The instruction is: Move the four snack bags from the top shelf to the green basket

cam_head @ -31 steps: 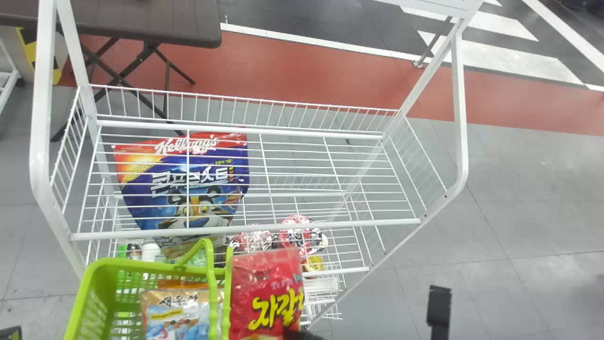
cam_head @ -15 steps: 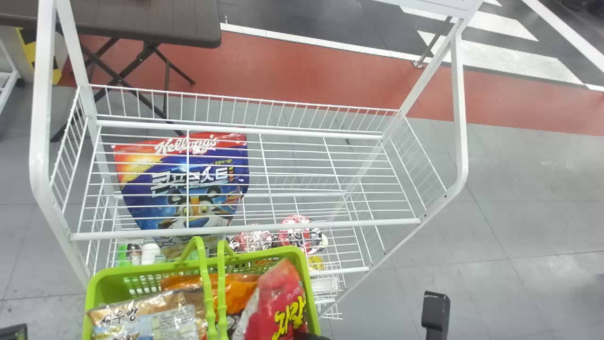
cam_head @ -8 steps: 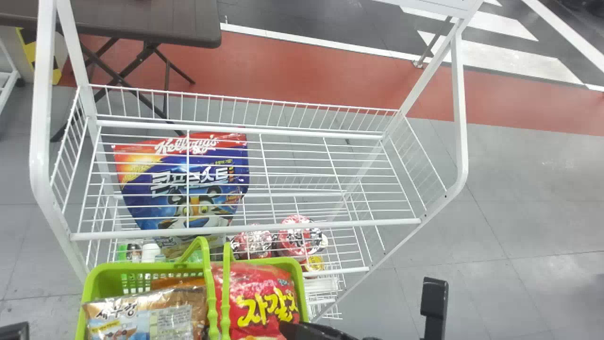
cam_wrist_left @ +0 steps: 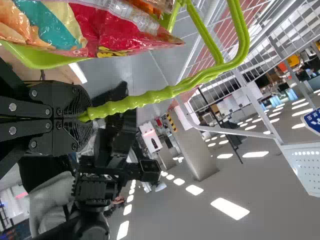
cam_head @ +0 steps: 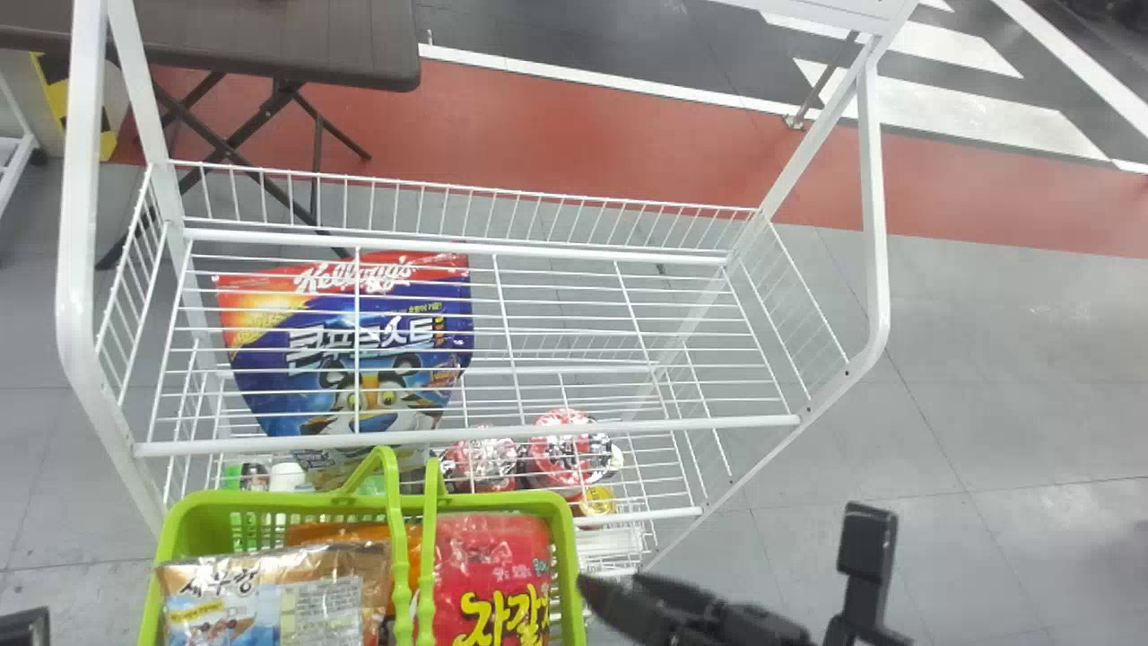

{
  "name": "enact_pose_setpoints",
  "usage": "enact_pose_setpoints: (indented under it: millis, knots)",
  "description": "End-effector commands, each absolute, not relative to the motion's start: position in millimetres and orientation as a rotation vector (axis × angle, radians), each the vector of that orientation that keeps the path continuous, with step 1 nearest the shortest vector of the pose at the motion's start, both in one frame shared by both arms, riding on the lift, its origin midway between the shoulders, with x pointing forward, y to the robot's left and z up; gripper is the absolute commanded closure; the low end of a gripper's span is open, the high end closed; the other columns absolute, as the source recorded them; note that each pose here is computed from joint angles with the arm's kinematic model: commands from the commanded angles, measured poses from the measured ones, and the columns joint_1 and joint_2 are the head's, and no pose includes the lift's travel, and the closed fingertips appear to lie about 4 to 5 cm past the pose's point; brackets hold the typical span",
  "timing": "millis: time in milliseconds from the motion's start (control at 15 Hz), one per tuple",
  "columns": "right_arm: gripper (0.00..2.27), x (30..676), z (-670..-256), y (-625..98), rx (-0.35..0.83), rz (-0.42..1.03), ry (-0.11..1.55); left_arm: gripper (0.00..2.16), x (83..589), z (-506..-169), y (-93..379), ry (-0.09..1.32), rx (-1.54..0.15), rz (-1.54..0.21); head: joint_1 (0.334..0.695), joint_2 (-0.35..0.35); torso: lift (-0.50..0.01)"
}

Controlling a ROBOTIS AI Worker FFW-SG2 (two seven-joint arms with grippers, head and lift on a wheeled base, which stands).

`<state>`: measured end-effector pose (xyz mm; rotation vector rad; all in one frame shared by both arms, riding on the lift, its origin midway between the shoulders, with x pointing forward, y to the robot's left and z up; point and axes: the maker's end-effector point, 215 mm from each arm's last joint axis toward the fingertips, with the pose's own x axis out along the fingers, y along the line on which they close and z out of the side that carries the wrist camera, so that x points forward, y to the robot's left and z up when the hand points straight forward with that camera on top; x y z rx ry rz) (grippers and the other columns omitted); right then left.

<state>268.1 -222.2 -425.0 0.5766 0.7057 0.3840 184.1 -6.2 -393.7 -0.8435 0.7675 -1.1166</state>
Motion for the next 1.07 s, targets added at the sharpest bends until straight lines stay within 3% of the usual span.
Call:
enact_pose_setpoints:
  millis: [0, 133, 333, 1000]
  knots:
    - [0.03, 313.6, -375.2, -252.8, 0.402, 0.328, 0.461, 1.22, 183.5, -394.1, -7.3, 0.769, -0.843, -1.115, 0.695, -0.350, 0.000]
    - [0.03, 339.3, -311.9, -261.4, 0.202, 0.271, 0.215, 1.22, 182.9, -395.7, -7.1, 0.774, -0.843, -1.113, 0.695, -0.350, 0.000]
    - [0.05, 347.1, -269.6, -238.7, 0.036, 0.190, 0.092, 1.22, 183.0, -396.9, -8.8, 0.775, -0.843, -1.110, 0.695, -0.350, 0.000]
    - [0.06, 344.3, -266.7, -208.5, 0.045, 0.188, 0.037, 1.22, 180.2, -396.2, -8.9, 0.778, -0.846, -1.111, 0.695, -0.350, 0.000]
